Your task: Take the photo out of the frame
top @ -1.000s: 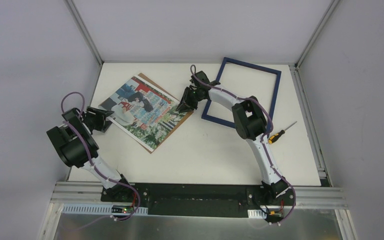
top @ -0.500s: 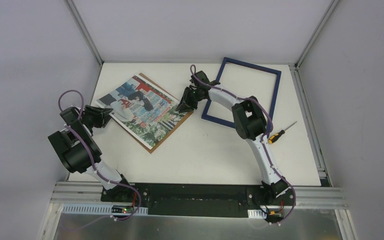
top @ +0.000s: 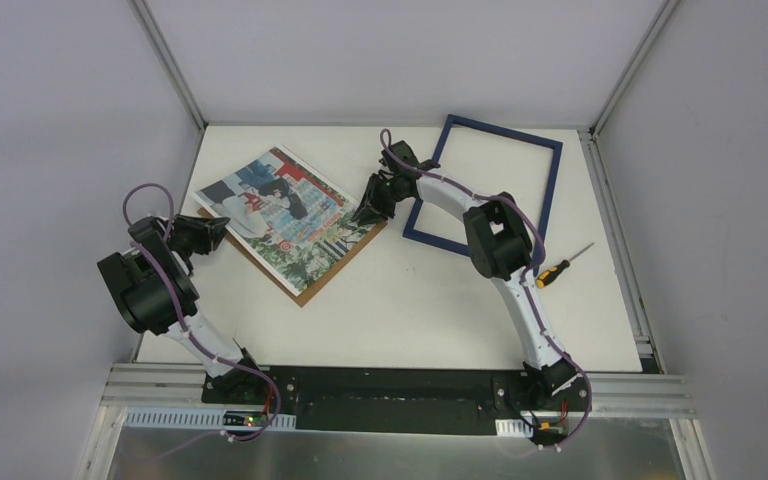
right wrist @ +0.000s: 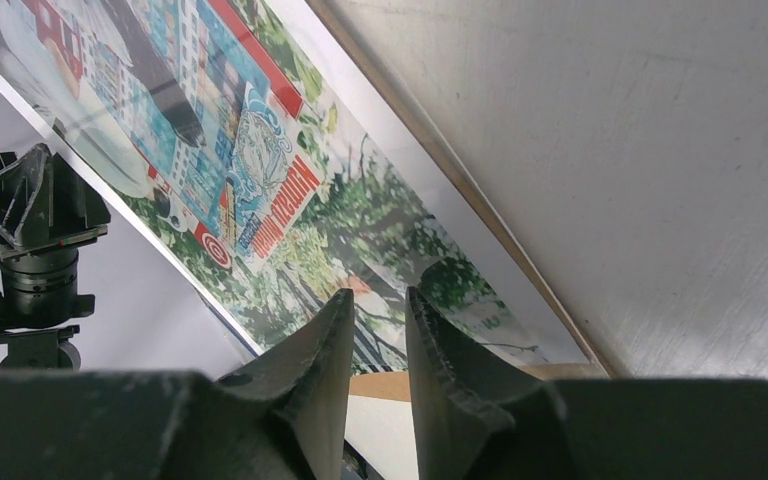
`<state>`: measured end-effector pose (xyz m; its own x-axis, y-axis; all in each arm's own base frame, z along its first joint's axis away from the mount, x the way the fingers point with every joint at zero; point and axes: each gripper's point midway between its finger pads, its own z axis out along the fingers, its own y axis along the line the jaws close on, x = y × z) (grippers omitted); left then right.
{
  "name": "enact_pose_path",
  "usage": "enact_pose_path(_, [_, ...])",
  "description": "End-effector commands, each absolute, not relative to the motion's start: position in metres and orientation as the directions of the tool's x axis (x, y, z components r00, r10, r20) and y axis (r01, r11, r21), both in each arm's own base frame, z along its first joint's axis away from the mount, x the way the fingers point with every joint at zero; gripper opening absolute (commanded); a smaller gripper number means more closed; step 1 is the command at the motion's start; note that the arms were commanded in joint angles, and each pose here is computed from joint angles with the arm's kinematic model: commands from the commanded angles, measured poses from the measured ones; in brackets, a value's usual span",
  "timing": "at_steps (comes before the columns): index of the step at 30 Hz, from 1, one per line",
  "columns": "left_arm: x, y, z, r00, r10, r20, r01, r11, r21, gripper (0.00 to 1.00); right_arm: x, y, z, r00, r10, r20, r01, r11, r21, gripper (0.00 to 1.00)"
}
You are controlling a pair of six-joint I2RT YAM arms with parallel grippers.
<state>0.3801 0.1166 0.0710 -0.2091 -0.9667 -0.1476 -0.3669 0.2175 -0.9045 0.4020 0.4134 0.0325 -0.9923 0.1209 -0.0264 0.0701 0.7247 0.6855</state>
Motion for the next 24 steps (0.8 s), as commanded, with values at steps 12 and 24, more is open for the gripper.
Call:
enact_pose_path(12, [0.387, 0.099, 0.072, -0.255, -0.948, -0.191, -0.329, 0.271, -0.905, 0.07, 0.390, 0.392, -0.013, -0.993, 0.116, 0.016, 0.105, 0.819, 0.564, 0.30])
enact_pose_path(24, [0.364, 0.088, 0.094, -0.387, -0.910, -0.149, -0.466, 0.333, -0.820, 0.00, 0.385, 0.387, 0.034, -0.996, 0.026, -0.082, -0.024, 0.834, 0.552, 0.68])
